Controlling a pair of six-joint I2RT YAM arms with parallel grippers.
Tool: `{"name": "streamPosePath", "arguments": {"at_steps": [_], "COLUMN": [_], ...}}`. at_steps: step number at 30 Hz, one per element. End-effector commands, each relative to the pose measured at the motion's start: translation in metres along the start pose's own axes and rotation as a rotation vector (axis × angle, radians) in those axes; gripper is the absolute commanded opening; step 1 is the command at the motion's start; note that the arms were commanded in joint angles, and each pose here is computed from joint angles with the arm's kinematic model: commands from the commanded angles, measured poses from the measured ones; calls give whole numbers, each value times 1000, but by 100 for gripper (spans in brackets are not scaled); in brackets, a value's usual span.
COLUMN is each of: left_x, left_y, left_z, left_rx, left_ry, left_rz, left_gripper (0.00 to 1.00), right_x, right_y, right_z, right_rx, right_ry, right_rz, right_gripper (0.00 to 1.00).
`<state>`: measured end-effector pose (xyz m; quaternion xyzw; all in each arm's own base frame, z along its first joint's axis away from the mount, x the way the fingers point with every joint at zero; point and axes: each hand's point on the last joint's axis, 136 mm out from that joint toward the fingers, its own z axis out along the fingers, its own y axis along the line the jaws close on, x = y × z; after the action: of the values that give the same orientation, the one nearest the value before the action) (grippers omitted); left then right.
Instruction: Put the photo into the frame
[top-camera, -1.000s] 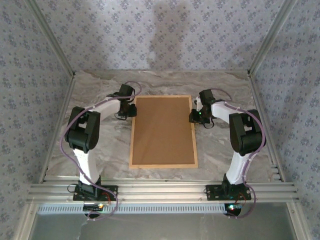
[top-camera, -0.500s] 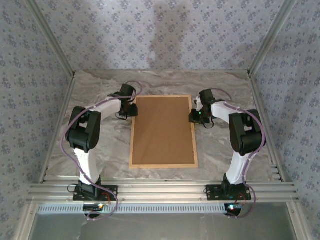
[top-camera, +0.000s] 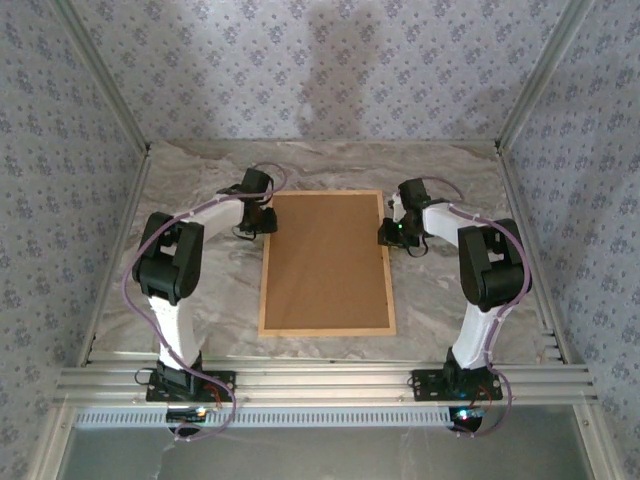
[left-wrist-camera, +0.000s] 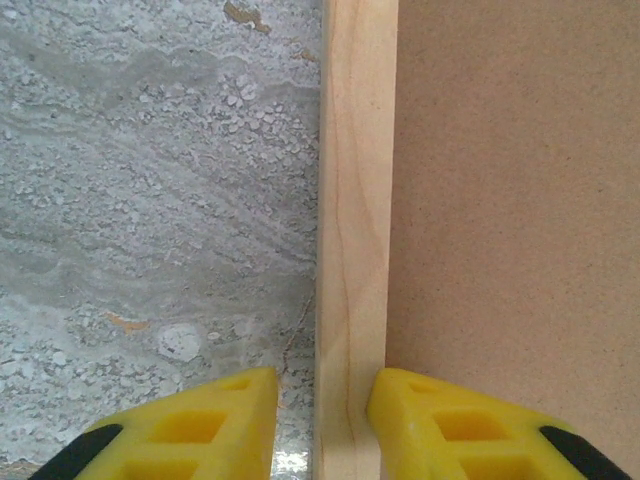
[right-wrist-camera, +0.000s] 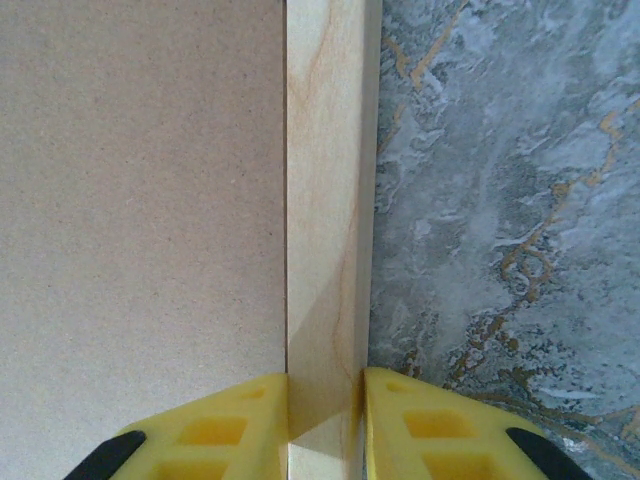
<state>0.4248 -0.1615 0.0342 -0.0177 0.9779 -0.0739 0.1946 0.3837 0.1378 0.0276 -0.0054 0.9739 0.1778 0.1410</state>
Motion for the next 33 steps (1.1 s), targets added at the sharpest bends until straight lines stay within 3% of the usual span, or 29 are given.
{"name": "streamPosePath", "arguments": {"at_steps": [1, 33], "left_x": [41, 58], "left_y": [-8, -20], "left_z": [28, 41], "left_rx": [18, 26], "left_ry": [132, 189], "left_rz": [27, 69], "left_gripper": [35, 42], "right_x": [4, 4], "right_y": [1, 5], "right_z": [9, 15], "right_rx": [2, 1], "right_ry": [15, 27], "right_rz": [-20, -34], "right_gripper": [25, 26]}}
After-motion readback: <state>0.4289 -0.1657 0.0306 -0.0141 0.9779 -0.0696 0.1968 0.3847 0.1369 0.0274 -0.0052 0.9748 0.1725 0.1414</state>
